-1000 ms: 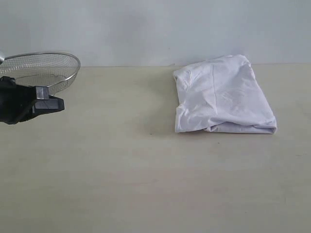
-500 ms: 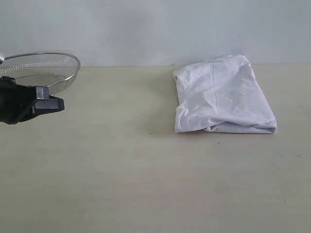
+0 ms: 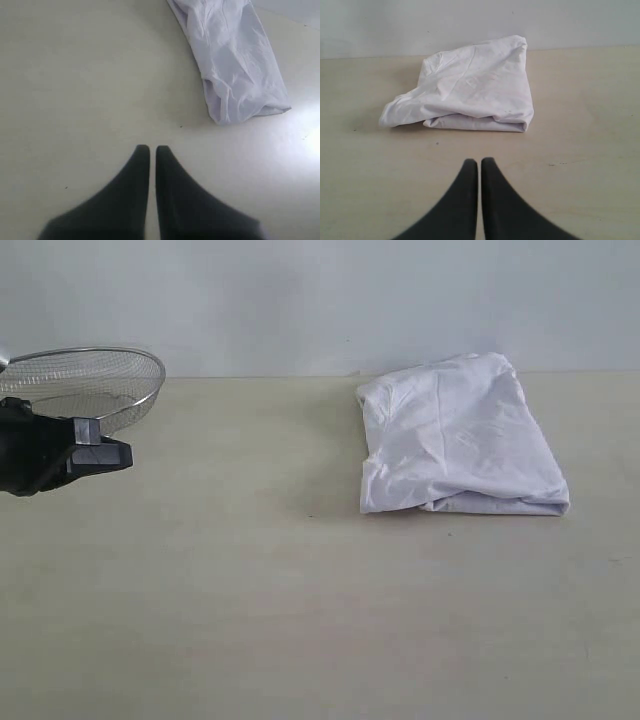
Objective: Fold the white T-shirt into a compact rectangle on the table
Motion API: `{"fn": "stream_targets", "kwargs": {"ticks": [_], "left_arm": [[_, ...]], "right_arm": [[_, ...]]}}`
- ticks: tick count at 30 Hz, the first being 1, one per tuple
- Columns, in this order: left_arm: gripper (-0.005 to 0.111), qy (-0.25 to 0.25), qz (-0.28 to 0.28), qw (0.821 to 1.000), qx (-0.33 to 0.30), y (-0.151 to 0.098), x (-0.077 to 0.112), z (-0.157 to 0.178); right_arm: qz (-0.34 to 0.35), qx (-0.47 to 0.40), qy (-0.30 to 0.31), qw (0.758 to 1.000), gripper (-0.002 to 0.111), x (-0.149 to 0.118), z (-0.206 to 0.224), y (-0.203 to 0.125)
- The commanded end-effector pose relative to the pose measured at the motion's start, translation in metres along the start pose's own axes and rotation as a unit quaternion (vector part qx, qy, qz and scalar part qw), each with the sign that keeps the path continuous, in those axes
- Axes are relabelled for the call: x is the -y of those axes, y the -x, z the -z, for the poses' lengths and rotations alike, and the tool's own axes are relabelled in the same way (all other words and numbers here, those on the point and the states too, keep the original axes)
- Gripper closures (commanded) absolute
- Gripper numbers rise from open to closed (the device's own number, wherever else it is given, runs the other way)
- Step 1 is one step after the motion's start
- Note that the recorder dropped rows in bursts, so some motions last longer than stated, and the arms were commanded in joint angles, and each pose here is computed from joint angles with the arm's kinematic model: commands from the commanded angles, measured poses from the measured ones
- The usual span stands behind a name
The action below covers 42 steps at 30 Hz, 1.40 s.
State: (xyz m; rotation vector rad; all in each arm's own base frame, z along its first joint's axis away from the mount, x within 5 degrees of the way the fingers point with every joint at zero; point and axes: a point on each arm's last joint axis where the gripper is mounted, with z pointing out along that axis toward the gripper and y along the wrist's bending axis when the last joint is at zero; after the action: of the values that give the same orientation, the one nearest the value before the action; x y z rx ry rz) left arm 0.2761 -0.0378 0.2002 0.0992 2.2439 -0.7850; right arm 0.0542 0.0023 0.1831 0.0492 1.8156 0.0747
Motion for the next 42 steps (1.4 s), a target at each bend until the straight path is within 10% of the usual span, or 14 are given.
{"fn": "stream_targets", "kwargs": {"ticks": [1,8,17,21,27,33,38,42], "left_arm": [[0.102,0.015,-0.030,0.999,0.004,0.001,-0.001,0.001],[0.102,0.101,-0.181,0.976,0.071,0.021,0.002,0.024],[0.102,0.146,-0.300,0.914,0.231,0.039,0.066,0.116],[0.102,0.145,-0.333,0.861,0.355,0.000,0.111,0.186],[0.102,0.160,-0.323,0.809,0.465,-0.059,0.126,0.230],[0.102,-0.056,0.013,0.871,0.487,-0.078,0.125,0.227],[0.102,0.046,-0.114,0.910,0.395,-0.092,0.112,0.205],[0.102,0.150,-0.175,0.908,0.348,-0.104,0.087,0.189]], "right_arm": [[0.007,0.005,-0.001,1.000,0.109,0.000,0.001,0.001],[0.007,0.005,-0.001,1.000,0.109,0.000,0.001,0.001],[0.007,0.005,-0.001,1.000,0.109,0.000,0.001,0.001],[0.007,0.005,-0.001,1.000,0.109,0.000,0.001,0.001],[0.007,0.005,-0.001,1.000,0.109,0.000,0.001,0.001],[0.007,0.005,-0.001,1.000,0.109,0.000,0.001,0.001],[0.006,0.005,-0.001,1.000,0.109,0.000,0.001,0.001],[0.006,0.005,-0.001,1.000,0.109,0.000,0.001,0.001]]}}
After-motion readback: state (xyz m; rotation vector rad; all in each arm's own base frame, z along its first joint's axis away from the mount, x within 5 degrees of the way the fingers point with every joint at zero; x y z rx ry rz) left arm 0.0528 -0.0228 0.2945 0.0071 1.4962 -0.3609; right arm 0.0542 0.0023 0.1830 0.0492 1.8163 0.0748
